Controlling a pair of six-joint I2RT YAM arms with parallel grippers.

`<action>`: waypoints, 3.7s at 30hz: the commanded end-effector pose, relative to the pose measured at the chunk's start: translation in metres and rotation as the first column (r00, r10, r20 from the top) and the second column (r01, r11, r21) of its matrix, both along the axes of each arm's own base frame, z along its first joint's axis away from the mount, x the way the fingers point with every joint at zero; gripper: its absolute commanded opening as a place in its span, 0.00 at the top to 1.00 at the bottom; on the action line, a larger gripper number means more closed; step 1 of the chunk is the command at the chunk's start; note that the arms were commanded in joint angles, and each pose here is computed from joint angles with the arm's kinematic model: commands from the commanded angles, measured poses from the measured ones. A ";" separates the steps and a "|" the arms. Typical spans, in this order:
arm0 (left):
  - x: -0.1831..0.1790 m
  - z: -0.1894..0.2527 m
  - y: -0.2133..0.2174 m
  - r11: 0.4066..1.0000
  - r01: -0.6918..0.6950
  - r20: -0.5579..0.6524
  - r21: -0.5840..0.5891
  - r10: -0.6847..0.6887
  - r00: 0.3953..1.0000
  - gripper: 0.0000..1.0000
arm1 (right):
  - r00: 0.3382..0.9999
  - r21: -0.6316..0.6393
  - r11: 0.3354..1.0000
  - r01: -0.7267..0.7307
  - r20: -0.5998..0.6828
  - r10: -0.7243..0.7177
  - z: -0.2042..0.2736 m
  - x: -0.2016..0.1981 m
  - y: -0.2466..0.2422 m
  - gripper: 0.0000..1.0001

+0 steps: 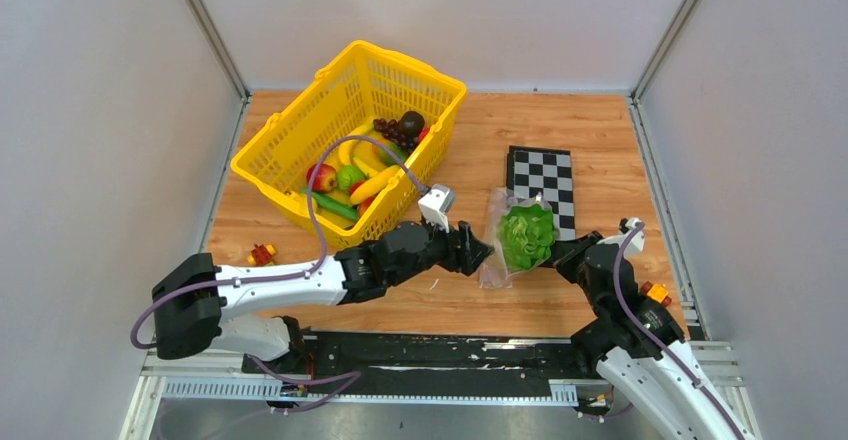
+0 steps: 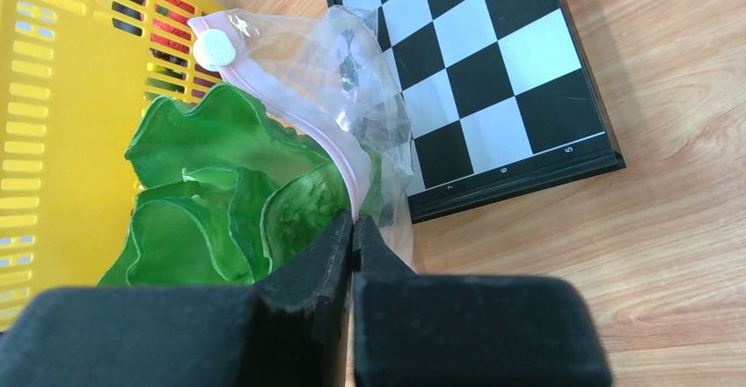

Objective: Place the food in the zip-top bag and seal the zipper
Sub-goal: Adjust the zipper food storage bag at the center of the board.

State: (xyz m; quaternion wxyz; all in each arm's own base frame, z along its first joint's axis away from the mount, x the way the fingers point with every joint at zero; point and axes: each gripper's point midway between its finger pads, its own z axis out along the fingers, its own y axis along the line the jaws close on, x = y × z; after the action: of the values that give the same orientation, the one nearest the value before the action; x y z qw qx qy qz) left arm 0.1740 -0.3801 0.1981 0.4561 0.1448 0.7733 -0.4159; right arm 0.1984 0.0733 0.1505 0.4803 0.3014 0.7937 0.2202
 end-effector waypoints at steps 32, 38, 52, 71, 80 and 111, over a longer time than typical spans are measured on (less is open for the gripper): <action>0.039 -0.027 -0.035 0.997 0.000 -0.131 -0.082 -0.011 0.991 0.41 | 0.989 0.040 0.993 -0.108 0.105 0.103 0.032 0.008 0.021 1.00; 0.050 -0.033 -0.033 0.996 -0.034 -0.152 -0.081 0.021 0.988 0.48 | 0.988 0.046 0.992 -0.117 0.108 0.112 0.034 0.008 0.023 1.00; 0.045 -0.037 -0.036 0.997 0.010 -0.156 -0.080 -0.022 0.988 1.00 | 0.981 0.064 0.986 -0.152 0.130 0.143 0.042 0.009 0.032 1.00; 0.018 0.123 0.012 0.942 0.112 0.051 -0.317 -0.101 0.994 1.00 | 0.780 -0.104 0.846 -0.523 0.342 0.524 0.163 -0.005 0.085 1.00; 0.033 0.083 0.045 0.987 -0.041 0.029 -0.156 0.046 0.999 0.77 | 0.897 -0.080 0.925 -0.372 0.226 0.380 0.138 0.009 0.060 1.00; 0.033 -0.003 -0.033 0.938 0.068 -0.167 -0.340 -0.131 0.977 0.36 | 0.978 -0.111 0.977 -0.182 0.081 0.191 0.063 0.024 0.030 1.00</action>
State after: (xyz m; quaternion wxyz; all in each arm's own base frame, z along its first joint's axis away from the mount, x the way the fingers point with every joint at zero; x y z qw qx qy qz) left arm 0.2061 -0.4038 0.1621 0.3623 0.0717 0.7636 -0.5297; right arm 0.2183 0.0982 0.2081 0.5023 0.1880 0.8151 0.2192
